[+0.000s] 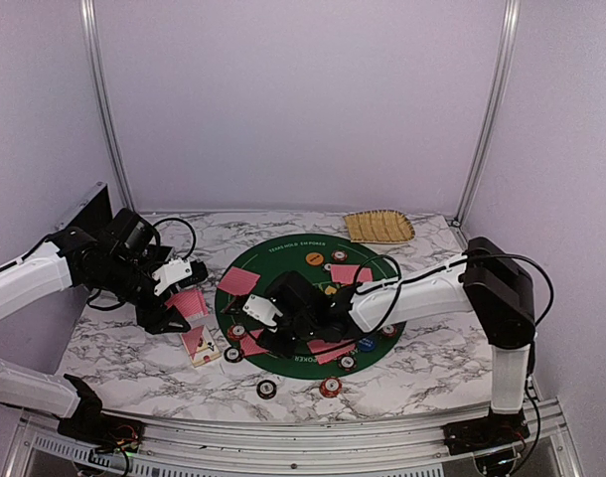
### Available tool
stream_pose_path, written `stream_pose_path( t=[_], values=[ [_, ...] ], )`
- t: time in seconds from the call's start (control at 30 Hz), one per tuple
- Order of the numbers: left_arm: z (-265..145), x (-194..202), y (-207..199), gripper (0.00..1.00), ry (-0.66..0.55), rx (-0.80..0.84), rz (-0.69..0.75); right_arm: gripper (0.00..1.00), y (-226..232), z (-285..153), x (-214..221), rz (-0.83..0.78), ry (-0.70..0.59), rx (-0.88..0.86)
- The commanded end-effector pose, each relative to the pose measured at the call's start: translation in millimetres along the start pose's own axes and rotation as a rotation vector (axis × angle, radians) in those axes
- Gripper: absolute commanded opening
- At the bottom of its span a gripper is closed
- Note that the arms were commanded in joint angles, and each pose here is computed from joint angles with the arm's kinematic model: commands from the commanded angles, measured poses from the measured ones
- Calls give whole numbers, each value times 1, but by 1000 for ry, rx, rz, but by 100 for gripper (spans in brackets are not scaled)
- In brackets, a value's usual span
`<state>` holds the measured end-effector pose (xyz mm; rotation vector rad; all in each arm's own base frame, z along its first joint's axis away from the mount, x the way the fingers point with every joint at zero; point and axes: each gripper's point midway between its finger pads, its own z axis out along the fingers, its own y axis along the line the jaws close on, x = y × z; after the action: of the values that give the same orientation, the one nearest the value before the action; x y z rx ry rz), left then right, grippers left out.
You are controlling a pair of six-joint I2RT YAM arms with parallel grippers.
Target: Distribute texas hold em gaming equipment
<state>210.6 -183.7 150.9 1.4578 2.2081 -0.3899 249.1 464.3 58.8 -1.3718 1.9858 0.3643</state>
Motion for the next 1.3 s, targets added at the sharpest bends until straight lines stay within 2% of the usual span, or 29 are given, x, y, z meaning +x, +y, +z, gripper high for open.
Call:
stream_pose_path(
  t=[0.0, 0.1, 0.23, 0.43, 0.67, 0.97, 1.27],
  values=[
    [-10, -7, -3, 0, -34, 5, 4, 63, -17, -36, -30, 243, -130, -122],
    [-10, -8, -3, 0, -34, 11, 5, 71, -10, -38, -27, 282, -125, -155],
    [-10, -10, -2, 0, -37, 13, 5, 72, -11, -24, -13, 317, -53, -160],
    [-10, -8, -3, 0, -36, 9, 3, 72, -9, -1, -1, 315, 8, -156],
    [-11, -10, -3, 0, -39, 12, 4, 70, -13, 17, -19, 199, 2, -23],
    [-10, -8, -3, 0, -34, 10, 4, 68, -1, 37, -24, 144, 14, -20],
    [-10, -8, -2, 0, -35, 8, 5, 65, 4, 47, -5, 87, 56, -7]
  ],
)
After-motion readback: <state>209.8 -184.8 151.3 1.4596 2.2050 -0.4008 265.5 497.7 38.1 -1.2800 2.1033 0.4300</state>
